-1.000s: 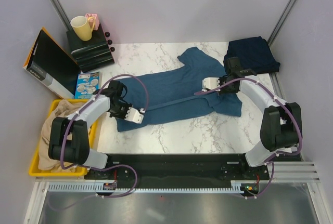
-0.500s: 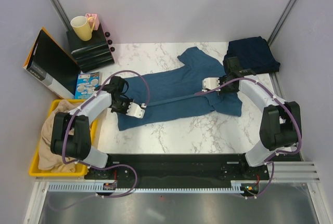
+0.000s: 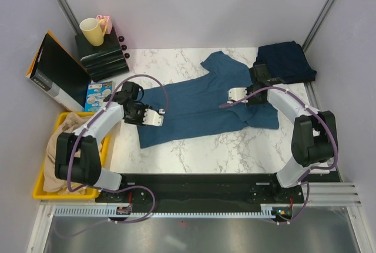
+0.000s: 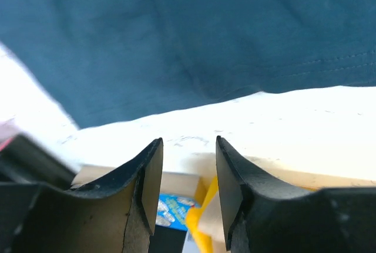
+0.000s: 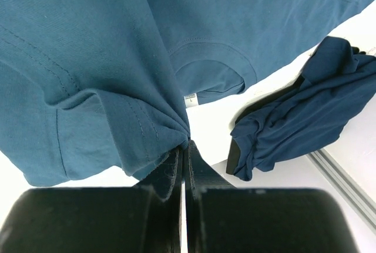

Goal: Fold and stack the t-shirts
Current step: Fold the tshirt

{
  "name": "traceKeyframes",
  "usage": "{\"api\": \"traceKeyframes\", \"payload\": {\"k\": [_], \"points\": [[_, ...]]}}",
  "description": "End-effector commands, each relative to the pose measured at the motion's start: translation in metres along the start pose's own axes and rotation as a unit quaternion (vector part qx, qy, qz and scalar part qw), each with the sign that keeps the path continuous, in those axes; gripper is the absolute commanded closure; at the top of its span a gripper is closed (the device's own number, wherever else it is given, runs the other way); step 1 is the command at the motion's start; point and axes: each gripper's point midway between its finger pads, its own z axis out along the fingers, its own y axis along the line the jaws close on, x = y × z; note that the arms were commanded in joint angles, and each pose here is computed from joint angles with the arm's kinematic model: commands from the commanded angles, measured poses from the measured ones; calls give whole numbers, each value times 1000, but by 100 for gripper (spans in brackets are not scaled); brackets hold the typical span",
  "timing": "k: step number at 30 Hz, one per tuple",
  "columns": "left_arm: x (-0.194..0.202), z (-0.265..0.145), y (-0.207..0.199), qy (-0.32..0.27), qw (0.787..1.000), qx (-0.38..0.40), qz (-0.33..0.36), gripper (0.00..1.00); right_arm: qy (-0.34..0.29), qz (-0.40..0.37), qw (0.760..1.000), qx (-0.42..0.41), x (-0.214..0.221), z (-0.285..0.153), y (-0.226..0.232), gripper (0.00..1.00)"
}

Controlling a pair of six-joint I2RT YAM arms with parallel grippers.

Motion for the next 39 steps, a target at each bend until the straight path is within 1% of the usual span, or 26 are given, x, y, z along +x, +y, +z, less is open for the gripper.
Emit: {"api": "traceKeyframes", "payload": {"k": [1, 4, 7, 8, 11, 13, 14, 16, 17, 23, 29, 32, 39], "points": [[-38, -42, 24, -63, 996, -63, -23, 52, 1, 1, 1000, 24, -4, -4, -19, 100], [-67, -44, 13, -99, 994, -42, -24, 53, 0, -1, 1000, 22, -8, -2, -18, 100], [-86, -35, -9, -115, 993, -1, -29, 57, -1, -3, 1000, 24, -11, -1, -20, 100], [-88, -29, -14, -114, 993, 12, -30, 62, -3, -4, 1000, 25, -12, -1, -21, 100], [-90, -14, -30, -107, 993, 43, -40, 70, -3, -2, 1000, 27, -13, -1, -24, 100], [-85, -2, -34, -93, 993, 55, -53, 72, -3, -2, 1000, 27, -13, -2, -24, 100], [-82, 2, -34, -87, 993, 56, -56, 76, -3, -2, 1000, 27, -13, -1, -24, 100], [-78, 9, -39, -77, 994, 62, -56, 77, -3, -2, 1000, 28, -14, -2, -24, 100], [-78, 11, -40, -77, 993, 64, -55, 80, -3, -1, 1000, 30, -13, -1, -25, 100], [-77, 32, -60, -72, 989, 109, -73, 80, -5, 2, 999, 36, -15, -1, -31, 100], [-65, 55, -85, -37, 987, 143, -68, 80, -7, -3, 999, 34, -19, 3, -31, 100], [-56, 63, -95, -12, 987, 147, -57, 80, -7, -10, 999, 38, -24, 8, -36, 100], [-49, 66, -104, 2, 988, 148, -46, 80, -6, -39, 998, 52, -39, 13, -57, 100]]}}
